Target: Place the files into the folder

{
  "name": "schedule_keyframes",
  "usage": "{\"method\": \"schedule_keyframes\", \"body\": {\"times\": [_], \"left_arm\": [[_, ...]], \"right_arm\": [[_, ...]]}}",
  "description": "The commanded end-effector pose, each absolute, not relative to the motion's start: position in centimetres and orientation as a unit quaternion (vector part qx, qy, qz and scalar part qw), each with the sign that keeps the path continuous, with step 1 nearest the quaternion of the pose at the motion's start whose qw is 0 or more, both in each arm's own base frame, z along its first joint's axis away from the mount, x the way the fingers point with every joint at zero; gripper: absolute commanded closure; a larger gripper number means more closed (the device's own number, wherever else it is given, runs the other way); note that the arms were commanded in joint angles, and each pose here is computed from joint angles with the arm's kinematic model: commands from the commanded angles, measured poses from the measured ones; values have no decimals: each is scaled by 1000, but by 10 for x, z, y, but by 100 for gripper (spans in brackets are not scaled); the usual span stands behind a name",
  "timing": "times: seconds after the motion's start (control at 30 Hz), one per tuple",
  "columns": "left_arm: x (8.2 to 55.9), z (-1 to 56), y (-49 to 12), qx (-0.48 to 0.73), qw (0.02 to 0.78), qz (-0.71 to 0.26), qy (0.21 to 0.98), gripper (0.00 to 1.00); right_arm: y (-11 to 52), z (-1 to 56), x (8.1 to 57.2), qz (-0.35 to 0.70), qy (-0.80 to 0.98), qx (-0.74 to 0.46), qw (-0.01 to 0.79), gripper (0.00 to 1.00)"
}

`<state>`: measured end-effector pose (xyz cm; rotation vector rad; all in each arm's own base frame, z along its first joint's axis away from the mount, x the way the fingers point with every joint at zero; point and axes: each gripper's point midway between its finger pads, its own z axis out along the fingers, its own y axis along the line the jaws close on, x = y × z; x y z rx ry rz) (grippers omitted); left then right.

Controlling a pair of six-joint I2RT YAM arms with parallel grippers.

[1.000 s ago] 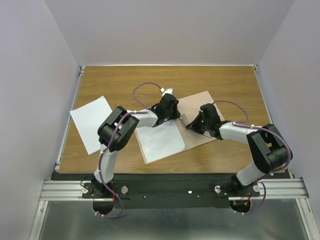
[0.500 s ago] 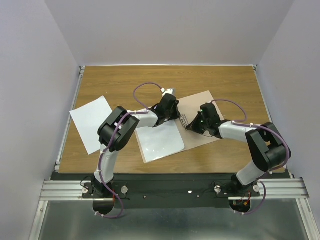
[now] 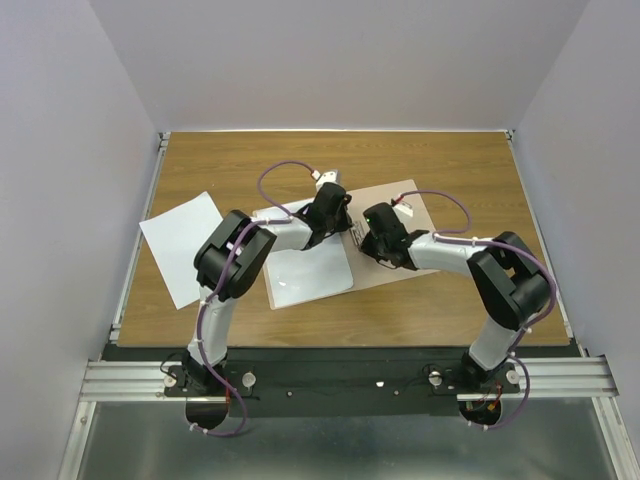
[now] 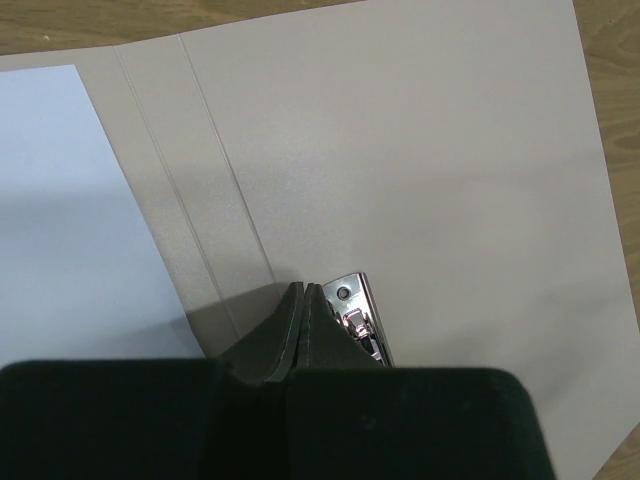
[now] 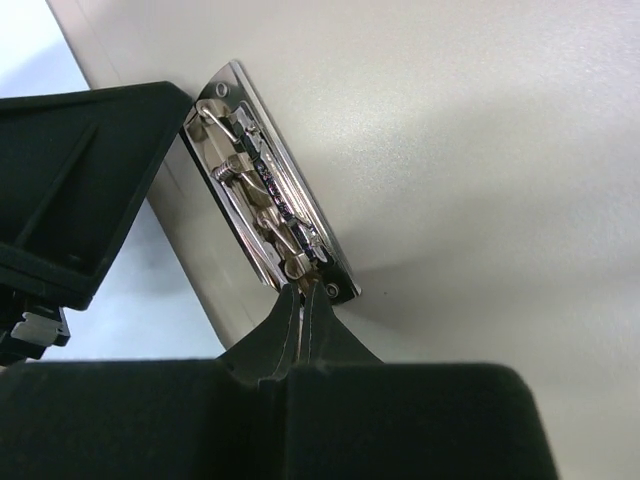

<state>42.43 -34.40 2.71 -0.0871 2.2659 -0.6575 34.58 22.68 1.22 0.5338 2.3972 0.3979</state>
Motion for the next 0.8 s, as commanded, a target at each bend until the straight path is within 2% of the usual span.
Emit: {"method": "schedule_keyframes", "body": {"times": [0.0, 0.17, 0.33, 0.47, 0.7, 0.77], "left_arm": [[356, -53, -321, 13, 253, -182, 950, 100], [357, -52, -320, 12, 255, -182, 950, 100], [356, -50, -321, 13, 255, -184, 949, 100], [355, -52, -320, 14, 254, -183, 950, 100], [355, -51, -321, 15, 254, -187, 949, 100], [355, -51, -321, 14, 254, -188, 949, 100]], "right_arm": [[127, -32, 301, -131, 920, 199, 312, 99], [169, 34, 344, -37, 905, 184, 383, 99], [212, 78, 359, 82, 898, 150, 404, 99], [218, 82, 356, 100, 900, 142, 401, 99], [231, 46, 332, 160, 928, 132, 311, 99], [225, 35, 332, 162, 930, 141, 297, 95]]}}
